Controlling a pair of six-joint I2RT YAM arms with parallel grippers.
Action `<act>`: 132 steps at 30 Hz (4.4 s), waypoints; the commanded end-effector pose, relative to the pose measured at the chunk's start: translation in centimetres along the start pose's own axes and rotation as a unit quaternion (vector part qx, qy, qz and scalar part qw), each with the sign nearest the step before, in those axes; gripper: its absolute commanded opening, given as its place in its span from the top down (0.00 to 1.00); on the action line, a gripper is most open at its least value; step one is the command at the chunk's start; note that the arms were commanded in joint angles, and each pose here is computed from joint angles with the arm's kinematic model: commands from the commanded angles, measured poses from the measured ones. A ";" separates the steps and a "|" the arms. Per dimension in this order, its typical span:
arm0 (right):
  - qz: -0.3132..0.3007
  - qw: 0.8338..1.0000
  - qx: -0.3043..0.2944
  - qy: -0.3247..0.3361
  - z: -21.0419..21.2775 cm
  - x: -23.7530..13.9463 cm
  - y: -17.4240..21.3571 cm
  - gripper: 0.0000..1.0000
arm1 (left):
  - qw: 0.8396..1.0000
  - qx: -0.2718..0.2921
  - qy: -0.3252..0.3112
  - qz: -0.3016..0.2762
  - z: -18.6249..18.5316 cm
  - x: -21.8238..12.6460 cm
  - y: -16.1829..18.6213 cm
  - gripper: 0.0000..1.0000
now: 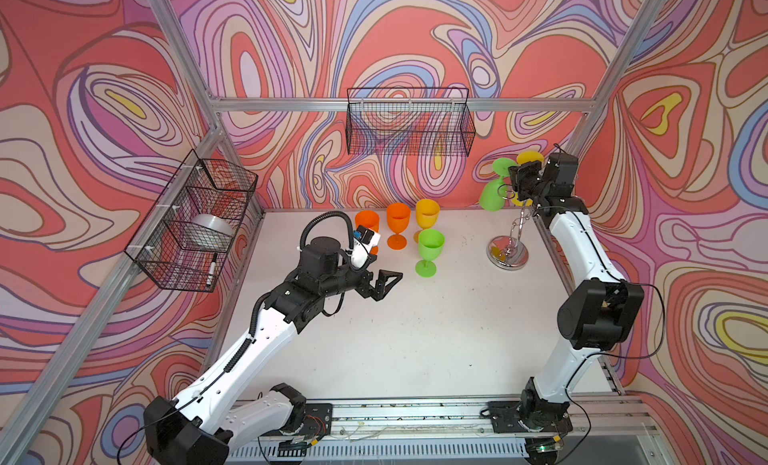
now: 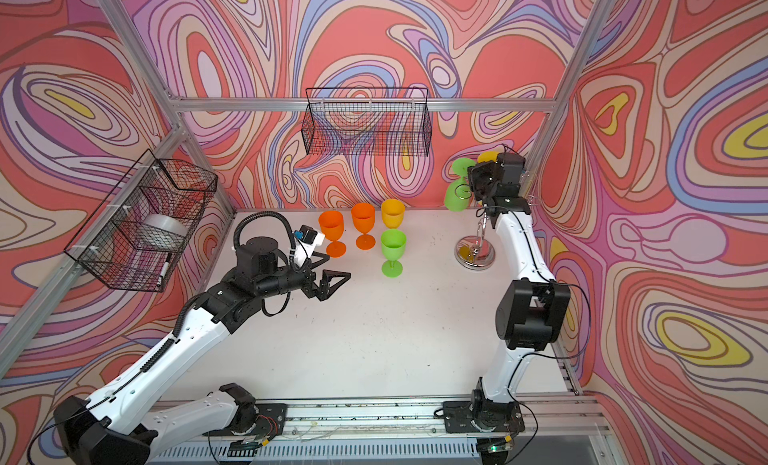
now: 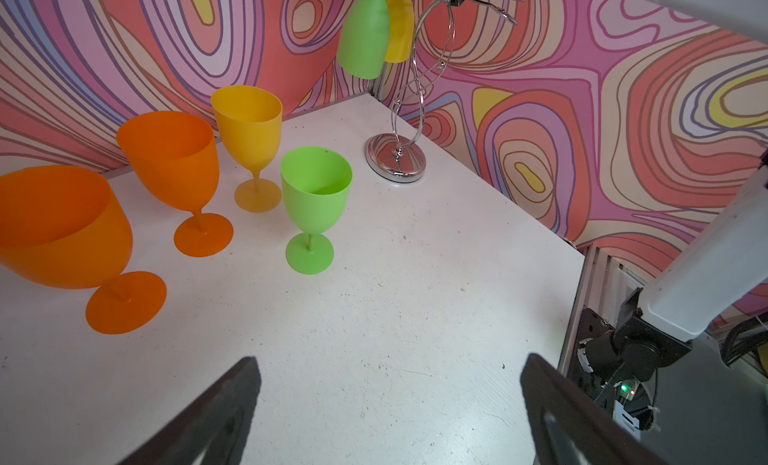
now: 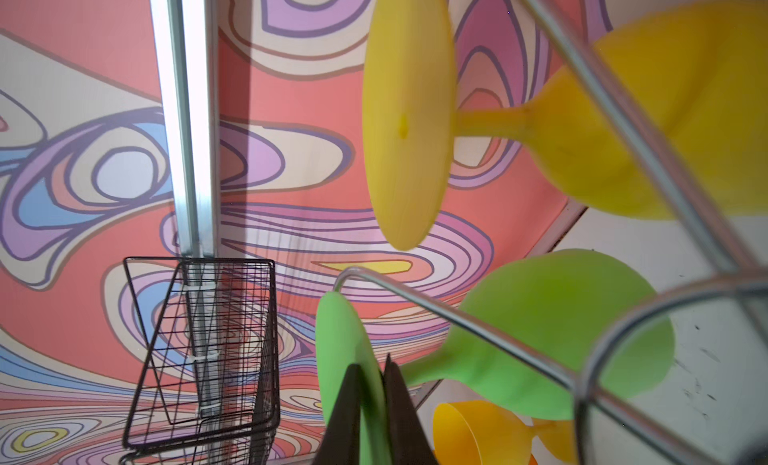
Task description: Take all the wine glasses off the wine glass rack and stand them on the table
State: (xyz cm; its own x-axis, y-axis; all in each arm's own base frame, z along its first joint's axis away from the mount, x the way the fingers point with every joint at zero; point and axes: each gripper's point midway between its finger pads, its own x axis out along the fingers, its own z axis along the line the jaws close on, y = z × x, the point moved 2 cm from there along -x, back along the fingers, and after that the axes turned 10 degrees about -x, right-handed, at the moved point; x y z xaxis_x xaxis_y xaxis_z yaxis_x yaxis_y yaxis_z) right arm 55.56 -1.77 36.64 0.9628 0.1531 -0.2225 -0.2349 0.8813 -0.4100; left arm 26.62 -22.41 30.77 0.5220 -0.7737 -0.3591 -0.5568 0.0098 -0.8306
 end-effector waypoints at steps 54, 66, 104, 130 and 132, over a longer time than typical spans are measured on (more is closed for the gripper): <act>-0.068 0.996 -0.033 -0.056 3.9 -0.5 -2.9 1.00 | 1.000 0.006 -0.001 0.003 0.3 0.7 0.1 0.02; -0.063 0.996 -0.040 -0.043 3.5 1.4 -3.0 1.00 | 1.000 0.004 -0.002 0.007 0.4 0.9 0.3 0.02; -0.109 0.993 -0.031 0.036 3.7 1.4 -2.1 1.00 | 1.000 0.000 -0.006 0.013 0.7 1.2 0.4 0.02; -0.130 0.991 -0.008 0.033 2.7 -2.1 -1.5 1.00 | 1.000 -0.007 -0.008 0.009 1.1 1.1 0.1 0.02; -0.120 0.992 -0.008 0.033 2.1 -2.0 -0.9 1.00 | 1.000 -0.007 -0.009 0.010 1.1 1.1 0.2 0.02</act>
State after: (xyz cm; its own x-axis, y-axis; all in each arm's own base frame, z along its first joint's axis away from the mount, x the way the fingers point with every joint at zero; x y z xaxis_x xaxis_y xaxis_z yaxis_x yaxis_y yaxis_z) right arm 55.22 -2.62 37.54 0.9662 -0.1243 -0.2258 0.0025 0.8804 -0.4742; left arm 27.51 -22.55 29.41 0.5165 -0.7602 -0.3940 -0.5867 0.0209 -0.8095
